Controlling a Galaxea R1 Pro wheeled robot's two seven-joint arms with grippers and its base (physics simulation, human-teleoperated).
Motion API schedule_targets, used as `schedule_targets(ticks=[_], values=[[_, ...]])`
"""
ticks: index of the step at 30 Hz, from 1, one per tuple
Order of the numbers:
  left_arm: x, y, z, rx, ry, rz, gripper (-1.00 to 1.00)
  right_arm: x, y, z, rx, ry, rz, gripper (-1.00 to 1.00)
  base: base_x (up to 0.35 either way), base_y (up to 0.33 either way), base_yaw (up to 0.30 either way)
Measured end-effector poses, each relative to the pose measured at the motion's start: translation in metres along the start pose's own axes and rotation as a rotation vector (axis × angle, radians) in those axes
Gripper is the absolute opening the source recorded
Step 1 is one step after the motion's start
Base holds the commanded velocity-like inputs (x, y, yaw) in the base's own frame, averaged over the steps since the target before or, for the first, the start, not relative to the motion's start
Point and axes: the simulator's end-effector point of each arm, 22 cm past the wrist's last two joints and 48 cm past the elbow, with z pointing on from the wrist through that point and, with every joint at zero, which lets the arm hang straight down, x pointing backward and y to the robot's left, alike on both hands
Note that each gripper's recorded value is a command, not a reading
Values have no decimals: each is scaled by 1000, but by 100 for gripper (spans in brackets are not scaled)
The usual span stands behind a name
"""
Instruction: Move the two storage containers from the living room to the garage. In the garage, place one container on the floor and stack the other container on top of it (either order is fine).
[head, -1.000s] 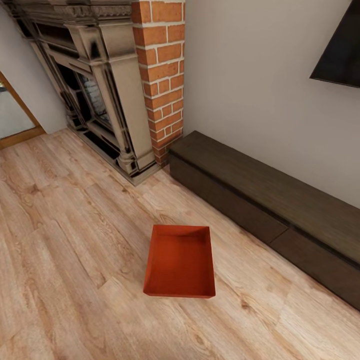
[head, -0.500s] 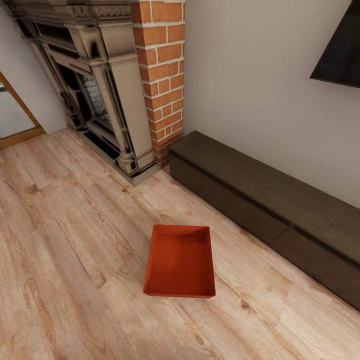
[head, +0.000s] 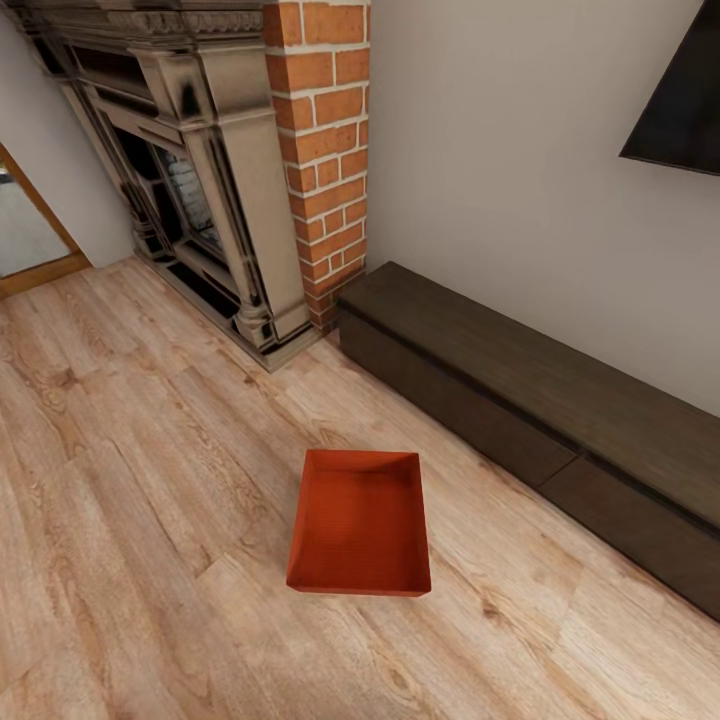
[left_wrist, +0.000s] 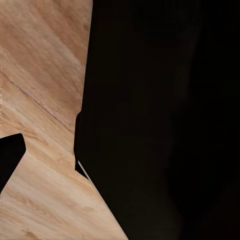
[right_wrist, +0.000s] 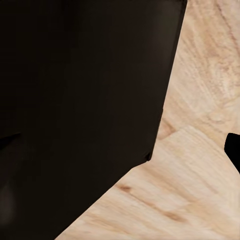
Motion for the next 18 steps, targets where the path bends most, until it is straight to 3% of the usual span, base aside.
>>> schedule_targets(ticks=[7,13,18], values=[[-15,1,0,-6,-29,0,100,-21,4,1,-6,-35,6,100,0,0,0],[-82,-6,-6,3,-148,-7,100,-76,6,-2,-10,-82,16,100,0,0,0],[-134,-9,-17,-11,-236,-16,100,-97,8,-5,-20,-111,78,100,0,0,0]])
